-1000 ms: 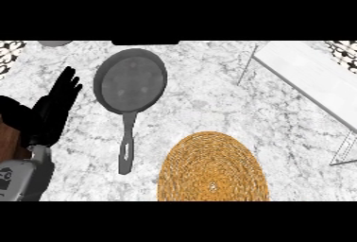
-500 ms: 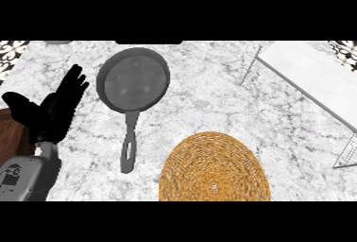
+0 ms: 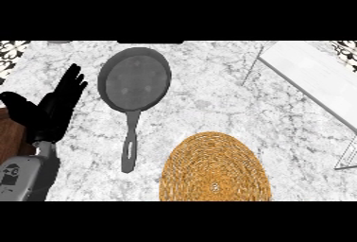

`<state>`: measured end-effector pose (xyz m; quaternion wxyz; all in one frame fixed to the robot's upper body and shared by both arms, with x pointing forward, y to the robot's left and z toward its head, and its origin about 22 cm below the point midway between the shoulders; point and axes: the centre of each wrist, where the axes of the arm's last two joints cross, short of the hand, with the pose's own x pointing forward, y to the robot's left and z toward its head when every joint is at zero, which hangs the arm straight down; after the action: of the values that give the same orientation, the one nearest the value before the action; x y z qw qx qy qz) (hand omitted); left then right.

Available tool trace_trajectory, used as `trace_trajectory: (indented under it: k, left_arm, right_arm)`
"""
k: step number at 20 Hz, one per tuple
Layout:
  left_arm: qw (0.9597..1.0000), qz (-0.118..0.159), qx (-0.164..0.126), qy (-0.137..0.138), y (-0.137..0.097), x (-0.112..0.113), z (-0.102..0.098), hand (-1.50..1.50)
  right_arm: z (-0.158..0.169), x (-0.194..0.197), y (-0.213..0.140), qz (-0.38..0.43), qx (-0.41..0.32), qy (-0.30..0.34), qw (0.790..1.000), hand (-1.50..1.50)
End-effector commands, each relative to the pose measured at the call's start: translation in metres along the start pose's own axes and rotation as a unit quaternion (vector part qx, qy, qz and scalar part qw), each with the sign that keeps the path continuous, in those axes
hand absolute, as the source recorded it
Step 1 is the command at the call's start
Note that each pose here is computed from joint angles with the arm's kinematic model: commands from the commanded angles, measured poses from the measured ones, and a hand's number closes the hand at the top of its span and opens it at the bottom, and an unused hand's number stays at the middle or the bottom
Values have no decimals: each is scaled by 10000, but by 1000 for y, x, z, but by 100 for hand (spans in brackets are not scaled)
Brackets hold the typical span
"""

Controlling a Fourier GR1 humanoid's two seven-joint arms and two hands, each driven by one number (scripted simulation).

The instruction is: Pick the bell pepper from the placemat and place it in the tiered shelf

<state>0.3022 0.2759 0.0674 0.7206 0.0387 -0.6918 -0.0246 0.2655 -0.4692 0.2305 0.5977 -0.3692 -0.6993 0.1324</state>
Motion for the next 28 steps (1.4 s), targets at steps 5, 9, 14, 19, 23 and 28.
trace_trajectory:
  k: [5, 9, 14, 19, 23, 28]
  left_arm:
    - [10000, -20, -65, -24, -6, 5, -7, 0]
    - [10000, 17, 17, 26, 8, -2, -1, 0]
    - [10000, 29, -24, -19, 15, -8, -4, 0]
    - [10000, 12, -8, -8, 9, 3, -3, 0]
    - [10000, -21, -3, -91, -2, -6, 0, 0]
    - [9999, 56, -85, -113, 0, 14, 1, 0]
  right_arm:
    - [-31, -35, 6, -517, -877, -333, 9942, -150]
    - [-42, -39, -14, -875, -1055, -394, 9898, -150]
    - [-45, -23, -60, -1026, -45, -178, 9945, -150]
    - [-17, -55, -116, -1391, 251, 175, 9898, -150]
    - [13, -71, -161, -1496, 97, -2, 9887, -150]
    - [44, -89, -185, -1936, 477, -202, 9797, -150]
